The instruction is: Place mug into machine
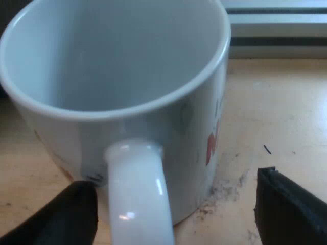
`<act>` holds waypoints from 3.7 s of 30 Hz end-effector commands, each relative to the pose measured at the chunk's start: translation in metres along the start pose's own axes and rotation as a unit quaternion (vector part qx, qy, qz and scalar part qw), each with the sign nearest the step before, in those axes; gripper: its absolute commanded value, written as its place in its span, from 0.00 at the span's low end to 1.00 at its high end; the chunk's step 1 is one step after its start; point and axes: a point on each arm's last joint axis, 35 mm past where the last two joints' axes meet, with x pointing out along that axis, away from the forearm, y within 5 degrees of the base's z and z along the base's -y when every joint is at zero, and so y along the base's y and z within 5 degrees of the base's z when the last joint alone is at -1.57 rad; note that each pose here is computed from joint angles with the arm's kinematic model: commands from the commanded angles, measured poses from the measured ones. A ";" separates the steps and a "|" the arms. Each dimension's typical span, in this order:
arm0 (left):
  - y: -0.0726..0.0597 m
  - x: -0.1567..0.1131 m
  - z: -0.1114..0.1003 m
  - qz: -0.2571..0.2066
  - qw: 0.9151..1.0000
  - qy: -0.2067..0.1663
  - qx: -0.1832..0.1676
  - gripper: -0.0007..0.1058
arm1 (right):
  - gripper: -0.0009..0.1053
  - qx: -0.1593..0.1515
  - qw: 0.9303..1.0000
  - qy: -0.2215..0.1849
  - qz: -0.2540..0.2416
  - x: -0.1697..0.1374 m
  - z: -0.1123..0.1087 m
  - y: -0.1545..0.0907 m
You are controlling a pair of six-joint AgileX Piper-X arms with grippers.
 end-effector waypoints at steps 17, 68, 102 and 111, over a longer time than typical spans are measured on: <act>-0.001 0.000 0.003 -0.008 1.000 -0.008 0.003 0.67 | 0.01 -0.005 1.000 0.028 0.013 -0.021 0.014 -0.002; 0.009 0.002 0.000 0.105 0.992 -0.044 0.045 0.67 | 0.01 -0.110 0.974 -0.118 0.162 -0.113 0.098 0.182; 0.009 0.002 0.001 0.103 0.992 -0.049 0.046 0.67 | 0.59 -0.101 0.986 -0.107 0.078 -0.046 0.128 0.244; 0.009 0.002 0.001 0.103 0.992 -0.049 0.046 0.67 | 0.59 -0.111 0.985 -0.106 0.080 -0.061 0.131 0.246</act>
